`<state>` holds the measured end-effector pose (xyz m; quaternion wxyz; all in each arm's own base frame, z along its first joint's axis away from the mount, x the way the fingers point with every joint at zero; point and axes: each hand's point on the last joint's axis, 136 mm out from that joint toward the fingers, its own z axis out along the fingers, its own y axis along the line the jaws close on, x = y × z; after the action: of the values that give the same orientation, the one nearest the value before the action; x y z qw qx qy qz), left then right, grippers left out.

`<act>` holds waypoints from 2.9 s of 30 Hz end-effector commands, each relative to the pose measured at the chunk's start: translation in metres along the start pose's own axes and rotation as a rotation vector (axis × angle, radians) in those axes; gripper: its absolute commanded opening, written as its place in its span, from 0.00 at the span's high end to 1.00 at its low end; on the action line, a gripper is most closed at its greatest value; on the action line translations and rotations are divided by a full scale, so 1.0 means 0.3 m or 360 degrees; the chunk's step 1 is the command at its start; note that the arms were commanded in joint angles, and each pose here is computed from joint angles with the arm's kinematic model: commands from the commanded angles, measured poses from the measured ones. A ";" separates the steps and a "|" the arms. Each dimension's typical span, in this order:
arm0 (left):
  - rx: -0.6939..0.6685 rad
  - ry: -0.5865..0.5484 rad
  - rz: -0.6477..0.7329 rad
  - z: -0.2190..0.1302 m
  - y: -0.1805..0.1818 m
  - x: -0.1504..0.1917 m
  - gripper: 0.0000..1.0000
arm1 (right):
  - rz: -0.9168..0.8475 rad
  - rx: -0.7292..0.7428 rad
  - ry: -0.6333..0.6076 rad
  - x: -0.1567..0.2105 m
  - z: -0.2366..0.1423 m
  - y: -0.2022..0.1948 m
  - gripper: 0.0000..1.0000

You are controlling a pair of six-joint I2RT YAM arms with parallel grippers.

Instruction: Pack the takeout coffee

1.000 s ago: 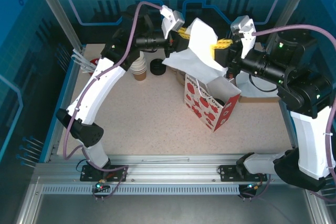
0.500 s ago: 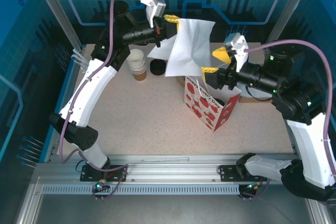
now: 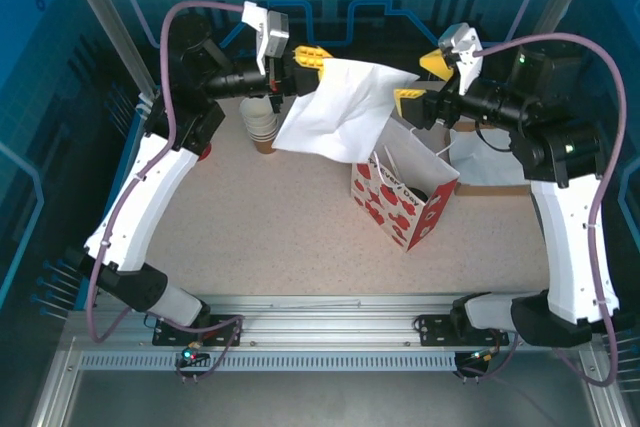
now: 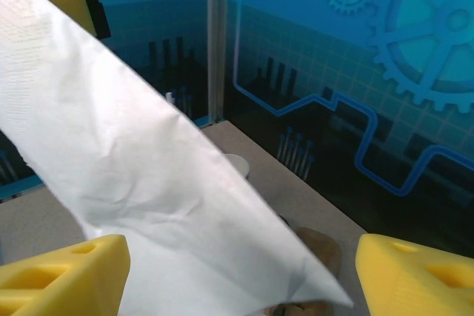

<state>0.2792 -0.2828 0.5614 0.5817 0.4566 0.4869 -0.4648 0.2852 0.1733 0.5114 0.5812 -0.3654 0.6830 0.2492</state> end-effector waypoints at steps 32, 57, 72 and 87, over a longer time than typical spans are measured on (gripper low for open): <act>-0.0603 0.0106 -0.0017 -0.058 0.190 0.054 0.51 | 0.0072 -0.0153 0.0132 0.065 0.004 0.080 1.00; -0.1124 0.0119 -0.0184 -0.222 0.256 0.234 0.35 | 0.0419 0.0563 0.0415 0.215 -0.136 -0.080 1.00; -0.1070 0.0072 -0.0346 -0.241 0.195 0.311 0.35 | 0.0559 0.0821 0.0740 0.449 -0.185 -0.121 1.00; -0.1062 0.0134 -0.0438 -0.233 0.205 0.403 0.35 | 0.0555 0.0559 0.0947 0.566 -0.057 -0.079 1.00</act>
<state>0.3461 -0.2158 0.4344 0.6090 0.1913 0.7004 -0.3193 0.2863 0.1019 0.3633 0.3851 -0.1713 0.9016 0.0974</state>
